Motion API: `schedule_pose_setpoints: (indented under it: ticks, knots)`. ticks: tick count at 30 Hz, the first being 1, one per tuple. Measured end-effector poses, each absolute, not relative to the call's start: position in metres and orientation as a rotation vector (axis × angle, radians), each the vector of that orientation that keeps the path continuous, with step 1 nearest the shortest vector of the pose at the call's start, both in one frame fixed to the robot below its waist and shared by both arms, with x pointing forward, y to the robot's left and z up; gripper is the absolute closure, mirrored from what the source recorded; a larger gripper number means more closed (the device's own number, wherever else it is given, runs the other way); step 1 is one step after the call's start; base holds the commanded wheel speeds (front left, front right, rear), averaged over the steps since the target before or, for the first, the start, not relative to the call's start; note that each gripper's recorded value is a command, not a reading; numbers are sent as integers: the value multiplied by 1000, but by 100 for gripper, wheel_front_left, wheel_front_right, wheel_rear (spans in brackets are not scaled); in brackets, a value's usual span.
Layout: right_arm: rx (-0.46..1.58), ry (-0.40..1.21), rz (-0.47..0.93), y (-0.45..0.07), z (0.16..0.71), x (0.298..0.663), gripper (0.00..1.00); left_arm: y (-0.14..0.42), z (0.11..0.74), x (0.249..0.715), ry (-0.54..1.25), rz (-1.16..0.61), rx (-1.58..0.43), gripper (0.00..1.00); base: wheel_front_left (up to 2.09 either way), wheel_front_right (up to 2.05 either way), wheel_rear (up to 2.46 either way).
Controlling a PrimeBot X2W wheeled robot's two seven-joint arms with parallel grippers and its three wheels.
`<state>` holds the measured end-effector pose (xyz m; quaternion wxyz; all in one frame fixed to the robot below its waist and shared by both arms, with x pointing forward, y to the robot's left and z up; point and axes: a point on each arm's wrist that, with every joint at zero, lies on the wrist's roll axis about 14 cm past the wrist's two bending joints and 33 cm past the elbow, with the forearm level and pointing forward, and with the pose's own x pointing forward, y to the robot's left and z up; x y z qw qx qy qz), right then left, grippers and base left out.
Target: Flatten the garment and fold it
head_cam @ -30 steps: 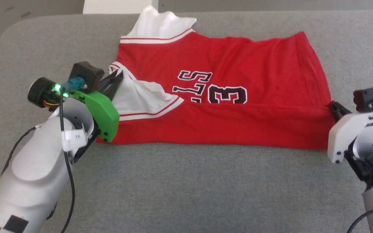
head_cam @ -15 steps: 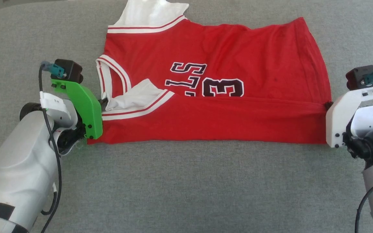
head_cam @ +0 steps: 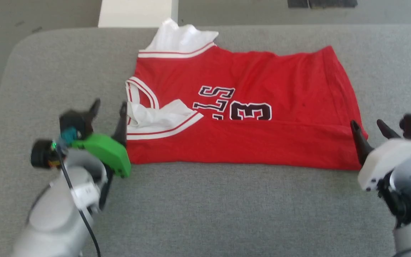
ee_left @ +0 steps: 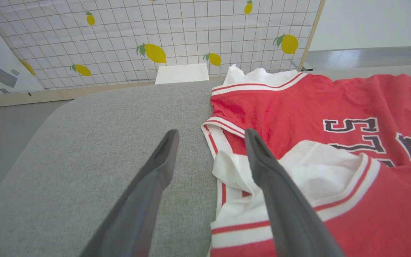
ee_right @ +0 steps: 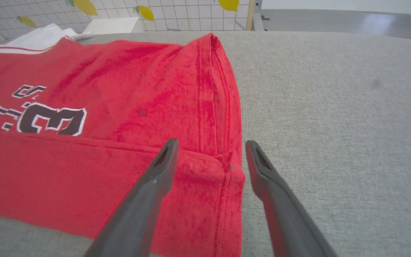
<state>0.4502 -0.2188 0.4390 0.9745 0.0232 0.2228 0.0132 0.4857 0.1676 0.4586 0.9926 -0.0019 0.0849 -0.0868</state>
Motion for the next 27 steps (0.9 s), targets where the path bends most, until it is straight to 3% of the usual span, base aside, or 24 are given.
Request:
schedule_pose_setpoints:
  ticks: [5, 12, 22, 27]
  knots:
    - [91, 233, 10, -210, 469, 432, 0, 169, 459, 452, 152, -107, -41, 0, 0, 0, 0]
    - [107, 56, -12, -207, 492, 410, 0, 173, 436, 426, 250, -41, -94, 0, 0, 0, 0]
    - [124, 13, -33, -212, 491, 395, 0, 180, 379, 416, 598, 72, -189, 0, 0, 0, 0]
    - [127, 16, -53, -218, 489, 390, 0, 175, 374, 426, 675, 66, -228, 0, 0, 0, 0]
